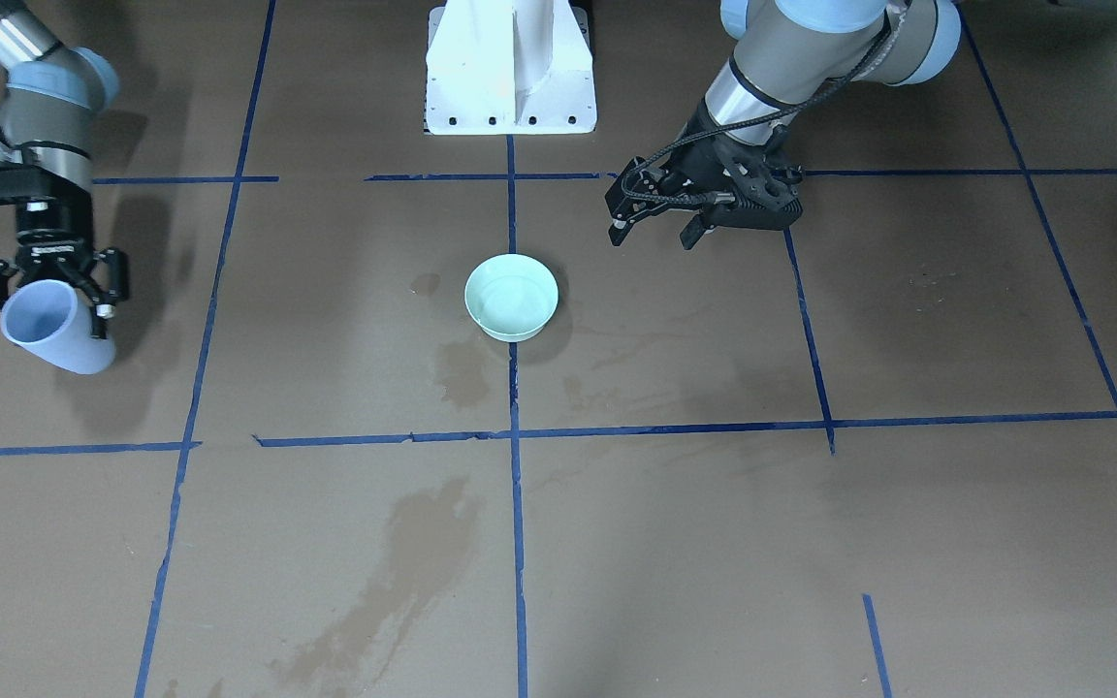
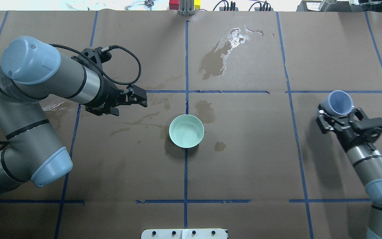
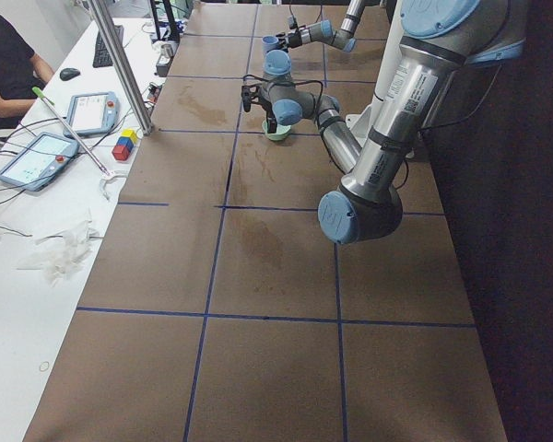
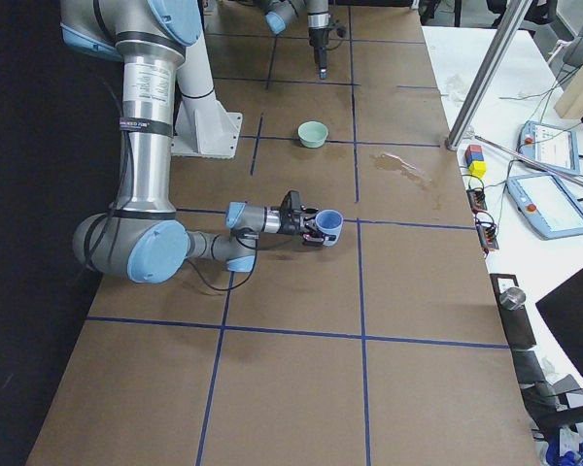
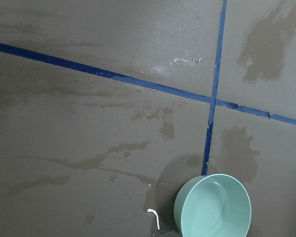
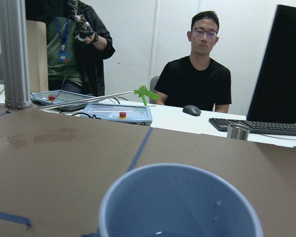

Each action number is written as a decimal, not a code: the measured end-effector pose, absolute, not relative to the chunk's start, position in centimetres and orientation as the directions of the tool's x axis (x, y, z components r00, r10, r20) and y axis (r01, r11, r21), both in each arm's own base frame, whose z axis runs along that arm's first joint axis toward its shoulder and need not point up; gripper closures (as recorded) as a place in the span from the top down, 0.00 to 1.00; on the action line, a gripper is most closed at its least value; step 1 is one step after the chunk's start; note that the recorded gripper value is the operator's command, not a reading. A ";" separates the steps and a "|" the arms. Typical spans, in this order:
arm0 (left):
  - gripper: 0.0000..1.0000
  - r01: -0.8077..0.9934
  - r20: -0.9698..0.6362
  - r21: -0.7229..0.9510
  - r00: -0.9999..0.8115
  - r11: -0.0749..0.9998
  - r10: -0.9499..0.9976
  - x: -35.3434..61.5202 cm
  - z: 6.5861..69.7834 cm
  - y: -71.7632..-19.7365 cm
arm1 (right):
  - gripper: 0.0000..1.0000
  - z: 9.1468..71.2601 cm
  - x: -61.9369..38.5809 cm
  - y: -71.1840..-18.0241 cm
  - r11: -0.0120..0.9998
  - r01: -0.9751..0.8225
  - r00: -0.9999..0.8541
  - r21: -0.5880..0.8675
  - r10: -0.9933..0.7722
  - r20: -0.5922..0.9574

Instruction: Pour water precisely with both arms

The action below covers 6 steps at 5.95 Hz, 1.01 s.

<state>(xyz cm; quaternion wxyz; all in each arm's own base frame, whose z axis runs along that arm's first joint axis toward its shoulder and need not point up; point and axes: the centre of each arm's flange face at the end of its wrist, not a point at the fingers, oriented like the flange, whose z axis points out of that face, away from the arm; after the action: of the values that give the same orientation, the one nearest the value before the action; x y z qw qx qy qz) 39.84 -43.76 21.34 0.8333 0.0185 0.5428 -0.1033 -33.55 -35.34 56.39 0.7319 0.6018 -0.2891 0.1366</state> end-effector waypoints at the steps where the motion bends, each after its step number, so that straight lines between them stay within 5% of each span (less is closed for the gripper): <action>1: 1.00 0.196 -0.907 -0.089 0.389 0.977 -0.160 39.8 21.5 -43.7 | 0.21 51.2 -36.6 -36.5 0.219 -0.502 0.825 0.836 -0.170 0.540; 6: 1.00 0.206 -0.895 -0.122 0.401 0.971 -0.198 39.0 23.3 -43.0 | 0.19 31.6 -47.8 -35.1 0.257 -0.348 0.884 0.902 -0.229 0.407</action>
<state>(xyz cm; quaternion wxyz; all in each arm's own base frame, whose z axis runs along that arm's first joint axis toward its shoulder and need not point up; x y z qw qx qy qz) 39.03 -42.99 23.26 0.8369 0.0041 0.5338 -0.1206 -47.84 -35.07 31.61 0.7564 0.6083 -0.2372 0.0393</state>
